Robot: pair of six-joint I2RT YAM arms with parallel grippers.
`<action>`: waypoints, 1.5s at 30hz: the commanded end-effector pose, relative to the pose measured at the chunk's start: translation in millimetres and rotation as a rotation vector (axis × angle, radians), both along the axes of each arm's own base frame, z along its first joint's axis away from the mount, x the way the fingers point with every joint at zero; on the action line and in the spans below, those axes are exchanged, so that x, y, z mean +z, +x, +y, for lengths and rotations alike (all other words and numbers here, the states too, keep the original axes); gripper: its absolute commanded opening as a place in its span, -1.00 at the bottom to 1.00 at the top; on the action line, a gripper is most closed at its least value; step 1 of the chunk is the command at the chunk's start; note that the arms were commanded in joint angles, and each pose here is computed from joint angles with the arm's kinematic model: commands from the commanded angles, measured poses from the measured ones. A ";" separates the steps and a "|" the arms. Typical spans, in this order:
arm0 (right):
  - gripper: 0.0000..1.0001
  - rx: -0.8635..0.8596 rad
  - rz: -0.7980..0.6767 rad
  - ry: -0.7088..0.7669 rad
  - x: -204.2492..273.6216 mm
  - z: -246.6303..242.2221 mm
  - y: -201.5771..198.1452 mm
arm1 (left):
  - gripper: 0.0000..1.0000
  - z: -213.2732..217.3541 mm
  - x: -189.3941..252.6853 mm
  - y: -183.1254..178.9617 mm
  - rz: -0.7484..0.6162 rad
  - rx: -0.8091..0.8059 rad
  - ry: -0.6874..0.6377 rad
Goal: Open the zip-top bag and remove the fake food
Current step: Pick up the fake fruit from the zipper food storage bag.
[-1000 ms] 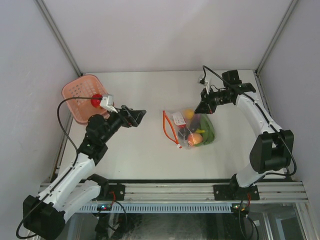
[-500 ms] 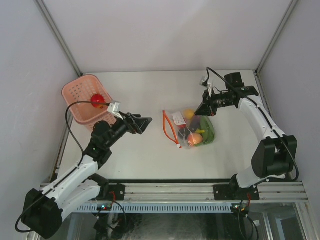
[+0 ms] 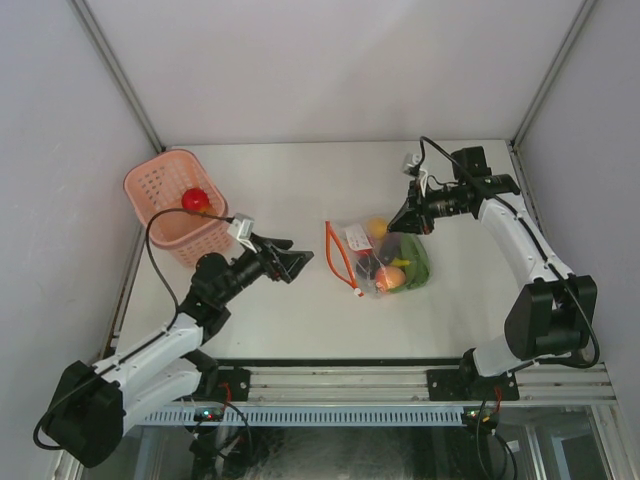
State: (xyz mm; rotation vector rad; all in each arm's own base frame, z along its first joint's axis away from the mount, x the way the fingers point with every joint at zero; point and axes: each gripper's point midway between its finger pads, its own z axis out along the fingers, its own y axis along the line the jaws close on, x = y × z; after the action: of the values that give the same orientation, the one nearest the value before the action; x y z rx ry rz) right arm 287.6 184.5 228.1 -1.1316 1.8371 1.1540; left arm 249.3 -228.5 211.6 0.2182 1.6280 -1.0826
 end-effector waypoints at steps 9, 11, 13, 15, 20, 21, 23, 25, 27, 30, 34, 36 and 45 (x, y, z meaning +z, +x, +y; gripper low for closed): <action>-0.74 0.159 -0.193 0.065 -2.7 3.6 -19.5 | 0.63 -16.3 -13.0 0.7 -0.224 -0.093 0.156; -0.73 0.199 -0.245 0.054 -10.5 4.8 -23.3 | 0.62 -19.6 -16.2 -3.2 -0.286 -0.106 0.175; -0.71 0.247 -0.309 0.035 -18.5 6.1 -27.4 | 0.61 -23.9 -18.7 -5.7 -0.348 -0.120 0.196; -0.68 0.292 -0.361 0.002 -31.1 6.7 -31.6 | 0.56 -28.0 -25.6 -4.6 -0.384 -0.136 0.237; -0.66 0.371 -0.416 -0.059 -56.3 10.6 -33.4 | 0.31 -32.4 -49.1 12.9 -0.429 -0.133 0.373; -0.66 0.374 -0.415 -0.069 -59.8 11.1 -31.8 | 0.26 -33.9 -52.2 15.3 -0.436 -0.138 0.390; -0.67 0.375 -0.415 -0.103 -69.2 12.0 -27.5 | 0.12 -39.5 -57.1 19.8 -0.452 -0.159 0.412; -0.67 0.360 -0.413 -0.156 -79.8 12.0 -20.4 | 0.03 -49.2 -63.5 25.2 -0.454 -0.184 0.416; -0.67 0.347 -0.420 -0.198 -87.6 14.4 -14.8 | 0.01 -61.1 -62.3 31.6 -0.471 -0.192 0.411; -0.66 0.320 -0.408 -0.246 -98.5 15.4 -7.4 | -0.03 -78.0 -67.3 34.6 -0.519 -0.203 0.441; -0.65 0.294 -0.378 -0.301 -114.0 11.0 -0.3 | -0.02 -95.0 -72.8 34.8 -0.583 -0.220 0.476; -0.65 0.277 -0.361 -0.316 -118.6 9.8 3.0 | -0.02 -99.1 -79.5 39.1 -0.580 -0.225 0.487; -0.65 0.177 -0.309 -0.387 -129.1 -0.6 19.4 | 0.01 -128.5 -101.9 46.2 -0.638 -0.283 0.531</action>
State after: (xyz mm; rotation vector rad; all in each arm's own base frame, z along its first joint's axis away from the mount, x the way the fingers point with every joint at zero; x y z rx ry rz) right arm 293.0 187.0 98.0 -1.6767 1.7368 0.7323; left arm 288.6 -334.7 87.5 1.0257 1.4300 -0.6840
